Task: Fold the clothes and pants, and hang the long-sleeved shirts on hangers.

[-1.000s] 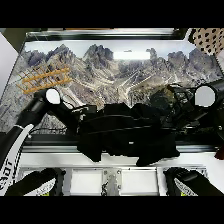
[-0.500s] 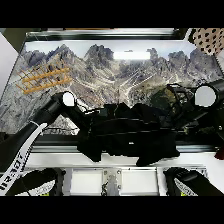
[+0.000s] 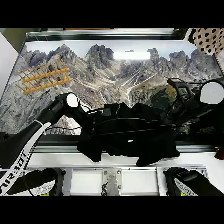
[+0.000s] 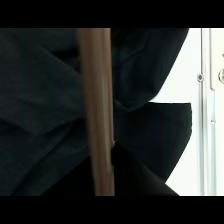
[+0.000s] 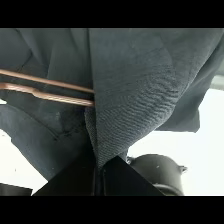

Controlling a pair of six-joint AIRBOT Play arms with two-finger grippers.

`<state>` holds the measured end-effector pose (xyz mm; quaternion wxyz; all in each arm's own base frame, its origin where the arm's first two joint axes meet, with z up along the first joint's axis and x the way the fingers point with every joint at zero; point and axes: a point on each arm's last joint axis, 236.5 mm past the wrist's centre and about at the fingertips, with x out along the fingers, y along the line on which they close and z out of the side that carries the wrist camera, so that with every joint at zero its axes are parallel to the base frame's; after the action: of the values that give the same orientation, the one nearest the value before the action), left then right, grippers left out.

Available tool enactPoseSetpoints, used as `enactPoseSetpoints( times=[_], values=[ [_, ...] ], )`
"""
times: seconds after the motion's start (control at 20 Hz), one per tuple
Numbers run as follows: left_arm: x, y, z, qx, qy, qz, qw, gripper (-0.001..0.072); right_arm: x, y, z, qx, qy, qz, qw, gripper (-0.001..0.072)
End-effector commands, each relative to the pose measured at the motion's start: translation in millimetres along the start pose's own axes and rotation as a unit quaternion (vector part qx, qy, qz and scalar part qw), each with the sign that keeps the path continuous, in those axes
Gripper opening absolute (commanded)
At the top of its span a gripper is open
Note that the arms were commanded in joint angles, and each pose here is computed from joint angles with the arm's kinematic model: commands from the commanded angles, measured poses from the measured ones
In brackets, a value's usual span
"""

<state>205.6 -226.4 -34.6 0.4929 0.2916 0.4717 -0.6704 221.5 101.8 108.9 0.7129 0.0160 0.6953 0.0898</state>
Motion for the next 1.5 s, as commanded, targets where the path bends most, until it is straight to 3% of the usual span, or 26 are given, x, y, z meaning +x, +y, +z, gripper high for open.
enactPoseSetpoints(
  times=[0.0, 0.45, 0.7, 1.0, 1.45],
  values=[
    [0.5, 2.5, 1.3, 0.000, -0.002, 0.005, 1.000, 0.0012, -14.9, -6.2, 12.7, -0.001, -0.031, -0.017, 0.999, 0.0010],
    [0.4, 0.6, 1.3, -0.001, -0.003, 0.001, 1.000, 0.0012, -14.7, 16.0, 43.1, -0.026, -0.084, 0.011, 0.996, 0.0011],
    [0.1, 1.6, 12.6, 0.009, -0.026, 0.003, 1.000, 0.0012, -11.0, 66.2, 53.2, -0.085, -0.117, 0.049, 0.988, 0.0010],
    [0.0, 2.5, 13.7, 0.009, -0.029, 0.005, 1.000, 0.0012, -17.0, 148.3, 52.3, -0.124, -0.126, 0.153, 0.972, 0.0010],
    [0.0, 3.1, 13.9, 0.008, -0.029, 0.007, 1.000, 0.0013, -7.8, 208.3, 49.1, -0.164, -0.116, 0.177, 0.964, 0.0010]
  ],
)
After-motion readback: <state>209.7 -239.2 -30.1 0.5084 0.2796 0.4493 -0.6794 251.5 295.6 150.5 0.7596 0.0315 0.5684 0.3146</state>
